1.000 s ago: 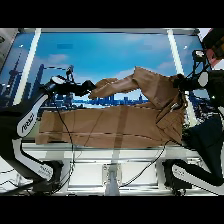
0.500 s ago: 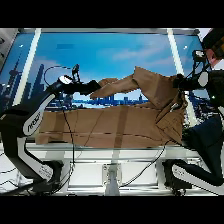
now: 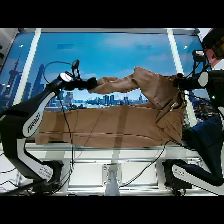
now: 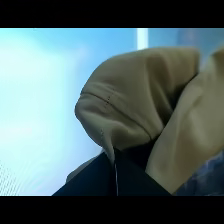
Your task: Fold the clothes and pants, and hang the long-sleeved shirts on hangers.
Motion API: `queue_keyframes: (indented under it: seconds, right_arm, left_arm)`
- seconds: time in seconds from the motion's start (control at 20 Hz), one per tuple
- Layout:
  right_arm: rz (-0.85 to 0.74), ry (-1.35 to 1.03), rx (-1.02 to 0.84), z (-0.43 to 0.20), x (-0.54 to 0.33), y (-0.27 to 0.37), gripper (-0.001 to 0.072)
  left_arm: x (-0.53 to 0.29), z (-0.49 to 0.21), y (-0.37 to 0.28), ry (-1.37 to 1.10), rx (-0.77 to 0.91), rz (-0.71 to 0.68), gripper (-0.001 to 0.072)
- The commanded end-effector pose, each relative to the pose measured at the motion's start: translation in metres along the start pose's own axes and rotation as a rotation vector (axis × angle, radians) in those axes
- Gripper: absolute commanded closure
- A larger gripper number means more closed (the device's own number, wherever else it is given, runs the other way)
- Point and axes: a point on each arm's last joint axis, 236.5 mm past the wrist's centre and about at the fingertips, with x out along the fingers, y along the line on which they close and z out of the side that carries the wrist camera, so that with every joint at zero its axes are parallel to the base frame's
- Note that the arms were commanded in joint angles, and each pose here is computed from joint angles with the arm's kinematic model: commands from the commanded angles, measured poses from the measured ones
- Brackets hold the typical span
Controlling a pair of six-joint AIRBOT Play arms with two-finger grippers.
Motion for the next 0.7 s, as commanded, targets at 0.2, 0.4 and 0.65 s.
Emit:
queue_keyframes:
  seconds: [0.2,0.4,0.65]
  right_arm:
    - [-0.011,-0.218,-0.019,0.051,-0.010,-0.003,0.0671]
    - [-0.065,-0.247,-0.017,0.057,-0.013,-0.019,0.0672]
    - [-0.135,-0.215,0.235,0.041,-0.006,-0.096,0.0672]
  left_arm:
    - [-0.149,0.141,-0.030,-0.482,0.201,0.095,0.0687]
    - [-0.237,0.173,-0.033,-0.638,0.262,0.157,0.0687]
    - [-0.263,0.165,-0.016,-0.591,0.243,0.175,0.0687]
